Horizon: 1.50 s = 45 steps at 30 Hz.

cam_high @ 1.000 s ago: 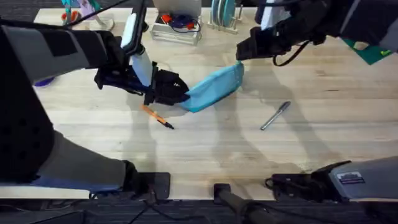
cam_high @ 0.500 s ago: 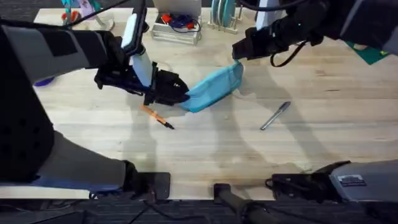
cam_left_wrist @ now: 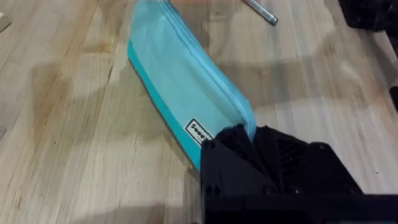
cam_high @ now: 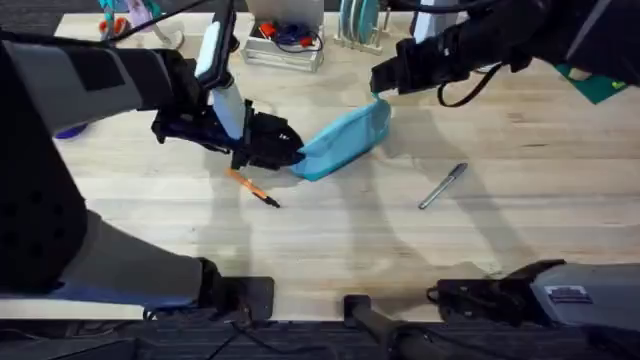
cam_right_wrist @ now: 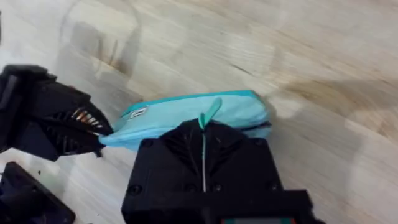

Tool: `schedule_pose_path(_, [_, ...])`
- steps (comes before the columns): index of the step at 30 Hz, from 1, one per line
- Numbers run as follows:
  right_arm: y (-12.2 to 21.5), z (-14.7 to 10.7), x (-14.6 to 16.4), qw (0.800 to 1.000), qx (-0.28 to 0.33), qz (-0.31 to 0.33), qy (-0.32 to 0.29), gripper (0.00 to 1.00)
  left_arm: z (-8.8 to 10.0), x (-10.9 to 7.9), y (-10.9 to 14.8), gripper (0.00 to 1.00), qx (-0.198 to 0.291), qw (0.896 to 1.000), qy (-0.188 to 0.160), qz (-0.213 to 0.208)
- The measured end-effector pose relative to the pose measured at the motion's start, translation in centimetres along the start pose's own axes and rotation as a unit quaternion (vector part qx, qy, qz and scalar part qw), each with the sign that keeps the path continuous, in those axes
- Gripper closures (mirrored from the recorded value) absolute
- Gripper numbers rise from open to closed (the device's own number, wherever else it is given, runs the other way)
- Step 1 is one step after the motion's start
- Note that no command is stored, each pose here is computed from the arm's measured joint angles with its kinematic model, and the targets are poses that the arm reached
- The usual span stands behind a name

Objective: Unzip the bag, pick up the pens from the table one at a time and place them inside, then zip the bag closed.

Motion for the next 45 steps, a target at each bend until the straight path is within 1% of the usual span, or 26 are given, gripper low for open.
schedule_pose_path(4, [-0.2,0.1,1.0,1.0,0.001,0.01,0.01,0.97,0.0,0.0,0.0,0.96,0.0,1.0,0.0,0.0])
schedule_pose_path(20, [-1.3,-0.1,7.0,0.996,0.013,0.059,0.07,0.97,0.0,0.0,0.0,0.959,0.0,1.0,0.0,0.0])
schedule_pose_path(31, [-1.6,-0.5,10.2,0.991,0.02,0.083,0.105,0.97,0.0,0.0,0.0,0.96,0.0,1.0,0.0,0.0])
schedule_pose_path(45, [-1.8,-1.0,12.8,0.986,0.024,0.102,0.131,0.971,0.0,0.0,0.0,0.96,0.0,1.0,0.001,0.0])
Point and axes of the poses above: each hand's point on the last joint's axis, 136 mm out from that joint toward the fingers, its own y axis back along the fingers, its own x axis along the line the jaws close on, z = x × y, the point moved 2 cm from there along y, back along the fingers, and after that the axes turned 15 degrees about y, right-handed, at the moved point
